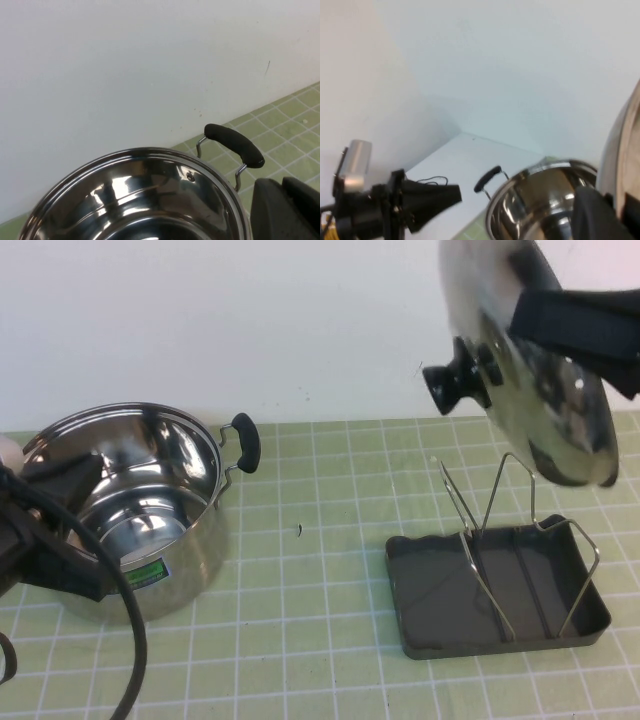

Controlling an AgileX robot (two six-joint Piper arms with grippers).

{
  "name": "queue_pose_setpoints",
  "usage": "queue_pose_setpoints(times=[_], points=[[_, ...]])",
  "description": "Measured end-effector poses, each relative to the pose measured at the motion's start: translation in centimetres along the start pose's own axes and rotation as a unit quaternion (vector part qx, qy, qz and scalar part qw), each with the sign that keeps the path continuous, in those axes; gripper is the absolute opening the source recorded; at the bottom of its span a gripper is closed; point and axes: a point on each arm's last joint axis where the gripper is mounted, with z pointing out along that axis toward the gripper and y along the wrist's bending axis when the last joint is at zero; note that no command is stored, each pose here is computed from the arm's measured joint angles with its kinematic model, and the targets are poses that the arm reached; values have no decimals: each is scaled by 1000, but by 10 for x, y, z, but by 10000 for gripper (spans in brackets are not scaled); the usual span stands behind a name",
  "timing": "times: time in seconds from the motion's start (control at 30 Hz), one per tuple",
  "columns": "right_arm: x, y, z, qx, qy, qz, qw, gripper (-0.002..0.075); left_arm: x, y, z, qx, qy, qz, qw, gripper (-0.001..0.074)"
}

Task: Put pot lid on rack
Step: Place the pot lid on the pot rack

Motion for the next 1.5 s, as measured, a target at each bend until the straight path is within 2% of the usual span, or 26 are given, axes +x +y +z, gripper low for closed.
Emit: queue_pose_setpoints(times=[0.2, 0.33, 0.63, 0.93, 1.5], points=[[39, -16, -5, 41, 33, 56, 997, 18, 0, 0, 0, 0, 0, 3, 1000, 2], [52, -25, -4, 54, 47, 75, 995, 18, 0, 0, 0, -1, 0, 3, 1000, 2], [59, -36, 1, 61, 58, 82, 993, 20, 0, 0, 0, -1, 0, 4, 1000, 1], [68, -49, 10, 56, 74, 112, 989, 53, 0, 0, 0, 0, 0, 4, 1000, 1], [51, -41, 14, 20, 66, 113, 991, 45, 1, 0, 0, -1, 5, 26, 1000, 1]])
